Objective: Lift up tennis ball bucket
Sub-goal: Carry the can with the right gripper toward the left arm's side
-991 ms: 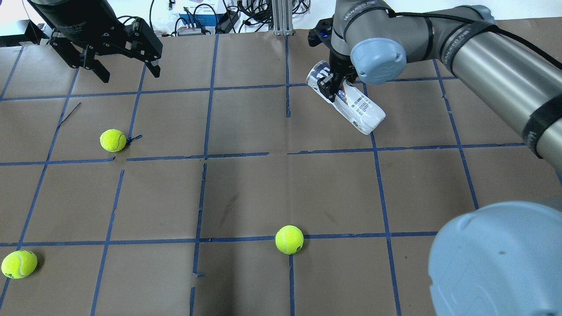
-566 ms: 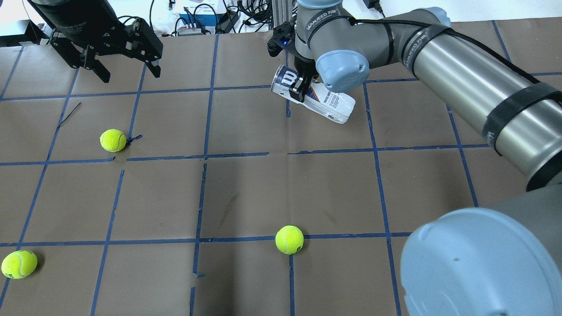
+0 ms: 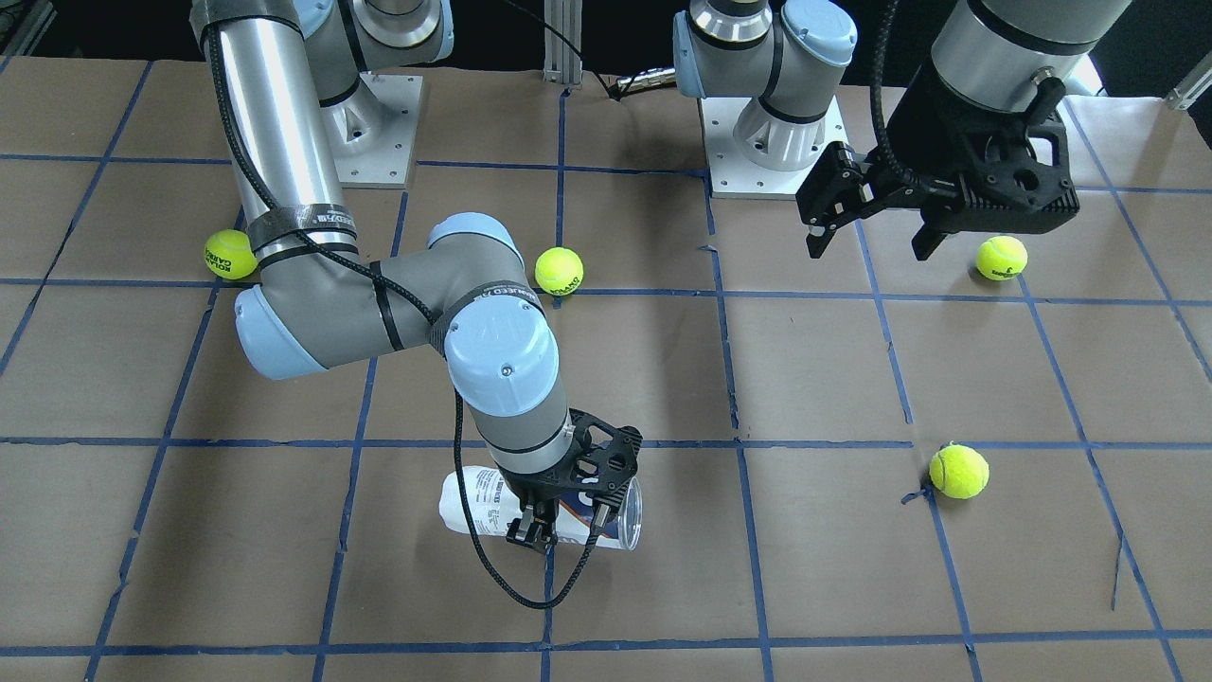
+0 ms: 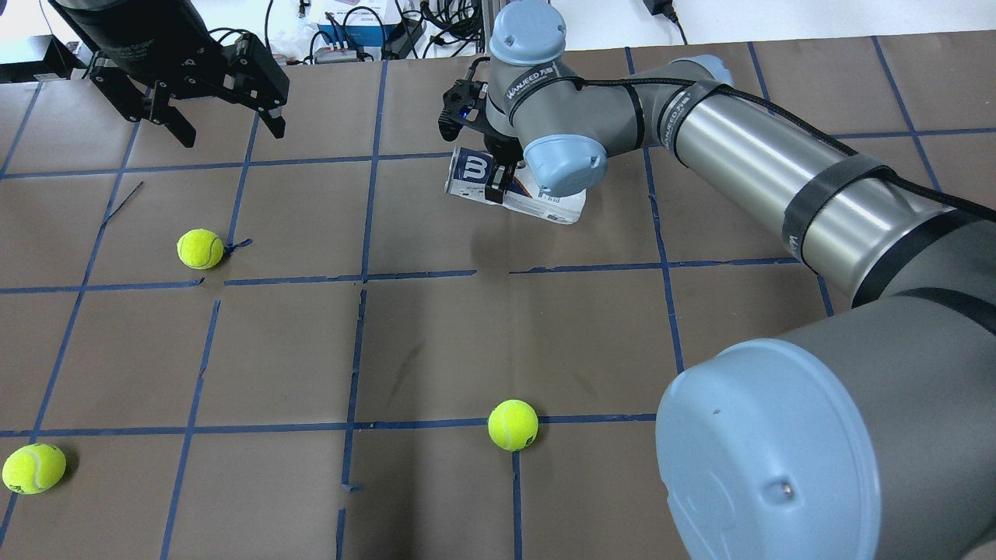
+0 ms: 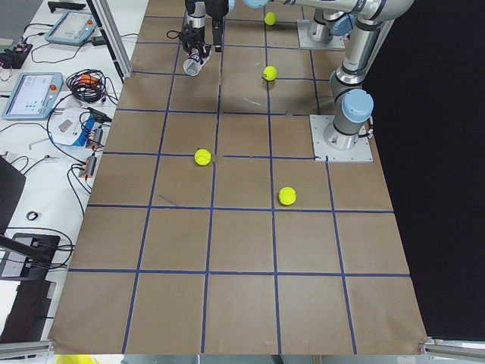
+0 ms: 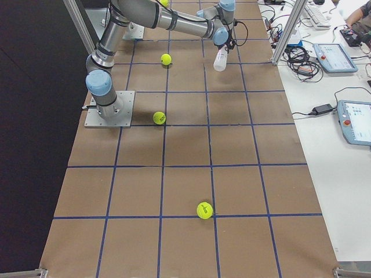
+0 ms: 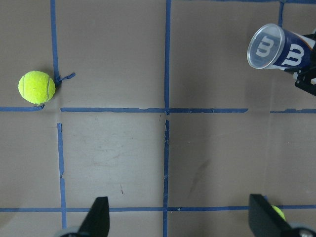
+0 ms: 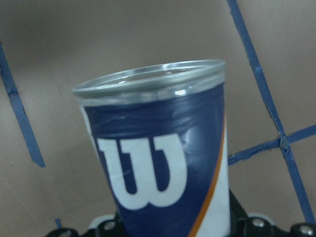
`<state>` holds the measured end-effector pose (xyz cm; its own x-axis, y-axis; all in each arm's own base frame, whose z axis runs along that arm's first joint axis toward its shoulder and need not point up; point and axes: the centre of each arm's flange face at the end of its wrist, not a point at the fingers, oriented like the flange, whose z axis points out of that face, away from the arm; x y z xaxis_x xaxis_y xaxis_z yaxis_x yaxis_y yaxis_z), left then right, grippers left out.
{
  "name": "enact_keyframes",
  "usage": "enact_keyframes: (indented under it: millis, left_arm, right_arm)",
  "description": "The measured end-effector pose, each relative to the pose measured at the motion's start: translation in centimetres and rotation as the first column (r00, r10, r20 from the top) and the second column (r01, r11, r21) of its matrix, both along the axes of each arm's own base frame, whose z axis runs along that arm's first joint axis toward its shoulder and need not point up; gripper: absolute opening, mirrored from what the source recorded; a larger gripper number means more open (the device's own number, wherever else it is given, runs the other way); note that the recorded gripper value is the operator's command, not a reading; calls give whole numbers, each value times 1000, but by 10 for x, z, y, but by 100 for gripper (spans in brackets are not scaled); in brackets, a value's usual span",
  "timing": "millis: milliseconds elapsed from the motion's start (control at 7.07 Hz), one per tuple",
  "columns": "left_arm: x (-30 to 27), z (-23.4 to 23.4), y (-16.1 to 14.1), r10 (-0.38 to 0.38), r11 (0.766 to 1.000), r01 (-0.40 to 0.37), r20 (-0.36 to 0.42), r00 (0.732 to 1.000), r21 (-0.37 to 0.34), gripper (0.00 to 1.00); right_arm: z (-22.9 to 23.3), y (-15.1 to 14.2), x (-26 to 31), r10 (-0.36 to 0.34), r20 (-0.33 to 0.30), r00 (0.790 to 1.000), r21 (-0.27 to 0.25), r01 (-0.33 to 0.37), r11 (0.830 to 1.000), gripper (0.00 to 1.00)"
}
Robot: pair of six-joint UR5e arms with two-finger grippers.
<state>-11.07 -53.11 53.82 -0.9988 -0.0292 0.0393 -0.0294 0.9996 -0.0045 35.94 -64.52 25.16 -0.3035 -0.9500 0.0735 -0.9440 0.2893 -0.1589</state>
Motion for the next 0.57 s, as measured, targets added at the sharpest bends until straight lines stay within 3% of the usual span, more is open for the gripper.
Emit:
enact_keyframes:
  millis: [142, 283, 425, 566]
  left_arm:
    - [0, 0, 0, 0, 1000, 0, 0, 1000, 1, 100]
    - [0, -1, 0, 0, 1000, 0, 0, 1000, 1, 100]
    - [0, -1, 0, 0, 1000, 0, 0, 1000, 0, 100]
    - [0, -1, -1, 1, 1000, -1, 0, 1000, -5, 100]
  right_arm:
    - [-4, 0, 2, 25, -4, 1000, 1, -25, 1000, 74]
    - [-12, 0, 2, 33, -9, 999, 7, -33, 999, 91]
    - [-19, -1, 3, 34, -12, 999, 14, -34, 999, 100]
    - [-23, -2, 4, 34, -9, 999, 18, -33, 999, 100]
